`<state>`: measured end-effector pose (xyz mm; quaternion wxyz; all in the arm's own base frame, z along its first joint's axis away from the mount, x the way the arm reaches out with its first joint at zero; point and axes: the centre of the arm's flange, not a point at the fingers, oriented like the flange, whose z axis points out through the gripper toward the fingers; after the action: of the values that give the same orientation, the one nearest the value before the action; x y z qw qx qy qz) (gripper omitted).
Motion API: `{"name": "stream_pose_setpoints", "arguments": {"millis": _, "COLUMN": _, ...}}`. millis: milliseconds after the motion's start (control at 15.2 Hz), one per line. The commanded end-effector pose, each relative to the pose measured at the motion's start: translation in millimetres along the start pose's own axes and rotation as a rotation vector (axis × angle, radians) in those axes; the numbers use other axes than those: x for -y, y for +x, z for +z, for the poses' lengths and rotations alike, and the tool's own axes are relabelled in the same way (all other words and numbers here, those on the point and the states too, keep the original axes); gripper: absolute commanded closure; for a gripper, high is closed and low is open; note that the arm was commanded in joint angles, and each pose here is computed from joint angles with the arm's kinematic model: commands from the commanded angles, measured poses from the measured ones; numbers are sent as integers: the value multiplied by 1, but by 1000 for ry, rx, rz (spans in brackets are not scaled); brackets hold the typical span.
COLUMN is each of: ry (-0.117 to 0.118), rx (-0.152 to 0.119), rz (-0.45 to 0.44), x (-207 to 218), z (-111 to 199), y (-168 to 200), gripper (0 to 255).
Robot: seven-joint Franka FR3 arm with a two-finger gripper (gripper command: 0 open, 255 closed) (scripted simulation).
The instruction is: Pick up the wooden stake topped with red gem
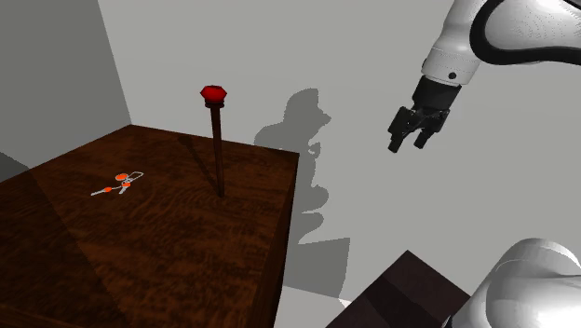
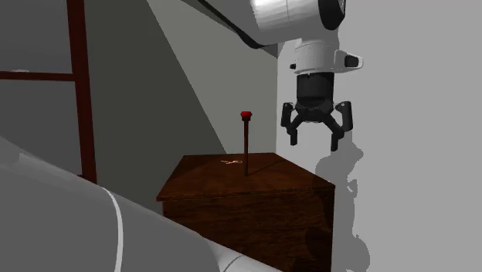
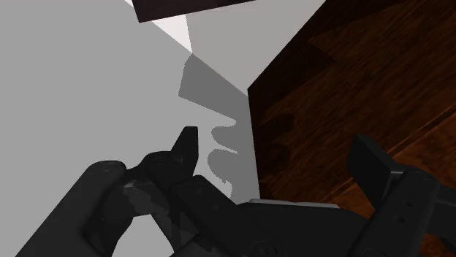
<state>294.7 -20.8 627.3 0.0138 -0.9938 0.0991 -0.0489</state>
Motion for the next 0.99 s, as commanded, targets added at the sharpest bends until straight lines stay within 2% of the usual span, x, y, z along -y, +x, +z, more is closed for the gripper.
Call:
{"name": "stream_pose_setpoints", "arguments": {"millis": 0, "ry": 0, "rx": 0, "rz": 0, "x": 0, "z": 0, "y": 0, "gripper": 0}}
{"name": "stream_pose_setpoints", "arguments": {"millis": 924, "ry": 176, "rx": -13, "rz": -103, "x": 127, "z": -5, "y": 101, "gripper": 0}}
